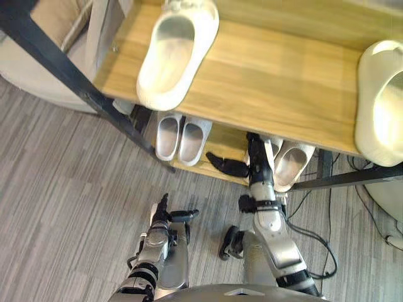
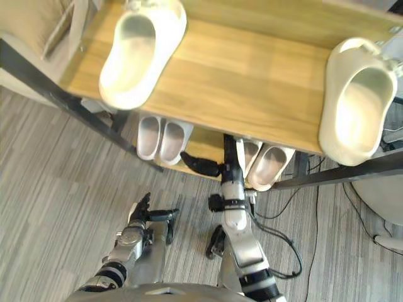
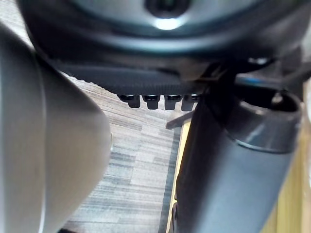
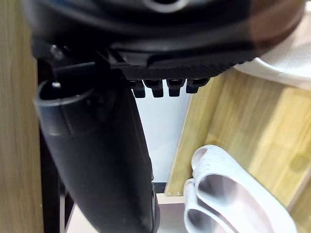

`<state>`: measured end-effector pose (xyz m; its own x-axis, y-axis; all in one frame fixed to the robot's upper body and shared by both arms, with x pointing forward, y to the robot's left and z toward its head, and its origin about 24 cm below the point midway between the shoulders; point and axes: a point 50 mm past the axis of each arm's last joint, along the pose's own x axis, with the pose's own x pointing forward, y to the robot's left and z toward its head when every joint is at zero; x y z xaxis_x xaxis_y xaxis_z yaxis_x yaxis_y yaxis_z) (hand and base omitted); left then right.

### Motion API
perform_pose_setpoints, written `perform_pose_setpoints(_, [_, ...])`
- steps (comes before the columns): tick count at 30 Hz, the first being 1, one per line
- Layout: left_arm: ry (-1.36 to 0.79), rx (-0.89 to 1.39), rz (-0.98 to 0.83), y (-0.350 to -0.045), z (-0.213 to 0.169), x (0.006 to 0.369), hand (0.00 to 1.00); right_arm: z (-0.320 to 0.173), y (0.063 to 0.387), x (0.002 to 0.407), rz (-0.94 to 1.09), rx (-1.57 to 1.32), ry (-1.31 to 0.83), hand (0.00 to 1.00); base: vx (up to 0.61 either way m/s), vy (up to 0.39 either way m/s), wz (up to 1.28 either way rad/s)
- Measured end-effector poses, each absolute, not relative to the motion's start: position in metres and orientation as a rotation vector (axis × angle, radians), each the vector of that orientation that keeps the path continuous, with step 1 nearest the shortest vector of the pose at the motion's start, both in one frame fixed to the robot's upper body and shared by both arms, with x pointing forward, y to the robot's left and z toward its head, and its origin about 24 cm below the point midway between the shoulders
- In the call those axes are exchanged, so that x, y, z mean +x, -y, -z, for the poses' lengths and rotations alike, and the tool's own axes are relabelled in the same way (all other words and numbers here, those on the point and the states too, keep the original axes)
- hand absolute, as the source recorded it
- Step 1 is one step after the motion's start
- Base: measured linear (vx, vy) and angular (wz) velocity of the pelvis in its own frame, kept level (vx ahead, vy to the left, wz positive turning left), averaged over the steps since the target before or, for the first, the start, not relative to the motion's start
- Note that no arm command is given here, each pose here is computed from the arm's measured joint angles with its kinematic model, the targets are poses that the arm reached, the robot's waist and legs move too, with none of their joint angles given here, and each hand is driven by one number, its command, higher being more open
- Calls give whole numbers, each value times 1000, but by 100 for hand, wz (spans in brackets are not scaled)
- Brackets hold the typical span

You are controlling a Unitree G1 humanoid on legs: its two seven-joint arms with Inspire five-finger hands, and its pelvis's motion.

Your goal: Organize the slippers on the shoe rack

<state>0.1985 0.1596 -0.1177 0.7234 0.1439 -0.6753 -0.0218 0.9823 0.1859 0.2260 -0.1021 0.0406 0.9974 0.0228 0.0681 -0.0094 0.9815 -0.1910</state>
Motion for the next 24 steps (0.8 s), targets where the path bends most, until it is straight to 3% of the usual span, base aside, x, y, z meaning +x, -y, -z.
perform_pose_setpoints(9, [-897,265,25,-158,141,158,100,41,121,176,-100,-292,-308,100,54,15,-18])
perform_pose_setpoints(24, [-937,314,94,-152,148,137,100,92,141,137,-100,-338,-589,100,-77,14,-5])
